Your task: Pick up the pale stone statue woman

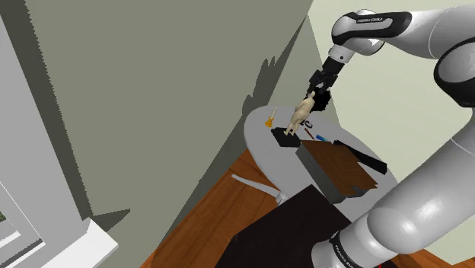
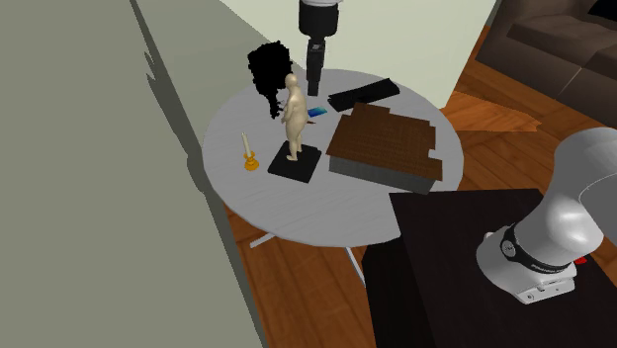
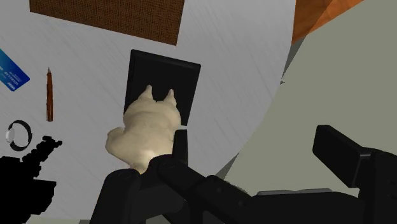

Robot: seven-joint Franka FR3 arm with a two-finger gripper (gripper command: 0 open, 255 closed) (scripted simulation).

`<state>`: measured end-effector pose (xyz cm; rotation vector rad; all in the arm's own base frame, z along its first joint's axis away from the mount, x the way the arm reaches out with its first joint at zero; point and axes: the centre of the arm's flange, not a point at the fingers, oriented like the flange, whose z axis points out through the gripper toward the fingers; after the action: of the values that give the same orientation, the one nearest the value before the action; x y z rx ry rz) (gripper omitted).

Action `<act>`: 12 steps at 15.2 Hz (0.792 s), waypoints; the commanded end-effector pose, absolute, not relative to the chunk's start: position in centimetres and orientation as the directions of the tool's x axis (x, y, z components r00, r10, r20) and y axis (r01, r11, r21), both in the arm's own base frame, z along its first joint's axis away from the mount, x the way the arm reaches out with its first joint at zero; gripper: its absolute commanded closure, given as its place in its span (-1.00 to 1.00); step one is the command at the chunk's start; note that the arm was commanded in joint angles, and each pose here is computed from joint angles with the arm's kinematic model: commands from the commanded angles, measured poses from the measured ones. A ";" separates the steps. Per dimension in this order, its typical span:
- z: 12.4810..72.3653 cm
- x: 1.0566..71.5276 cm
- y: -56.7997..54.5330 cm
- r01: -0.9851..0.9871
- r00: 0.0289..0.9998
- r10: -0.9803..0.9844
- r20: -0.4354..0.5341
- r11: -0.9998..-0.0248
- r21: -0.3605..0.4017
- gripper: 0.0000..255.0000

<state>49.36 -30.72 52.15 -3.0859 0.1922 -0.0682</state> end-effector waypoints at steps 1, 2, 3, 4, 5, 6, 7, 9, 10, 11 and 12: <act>51.9 50.5 -33.0 -0.128 0.991 -0.130 0.042 -0.991 -0.047 -1.00; 51.9 51.1 -34.1 -0.131 0.990 -0.133 0.043 -0.990 -0.045 -1.00; 51.8 51.7 -35.3 -0.134 0.990 -0.136 0.044 -0.990 -0.043 -1.00; 51.7 52.3 -36.4 -0.137 0.989 -0.139 0.045 -0.990 -0.041 -1.00; 51.6 52.9 -37.5 -0.140 0.989 -0.142 0.045 -0.989 -0.039 -1.00; 51.6 53.5 -38.7 -0.143 0.988 -0.145 0.046 -0.989 -0.037 -1.00; 51.5 54.1 -39.8 -0.146 0.988 -0.148 0.047 -0.989 -0.035 -1.00; 50.9 54.2 -40.1 -0.147 0.988 -0.148 0.047 -0.989 -0.035 -1.00; 50.4 54.2 -40.1 -0.147 0.988 -0.148 0.047 -0.989 -0.035 -1.00; 49.9 54.2 -40.1 -0.147 0.988 -0.148 0.047 -0.989 -0.035 -1.00; 49.4 54.2 -40.1 -0.147 0.988 -0.148 0.047 -0.989 -0.035 -1.00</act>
<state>54.27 -40.04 50.01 -3.1009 0.2304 -0.0763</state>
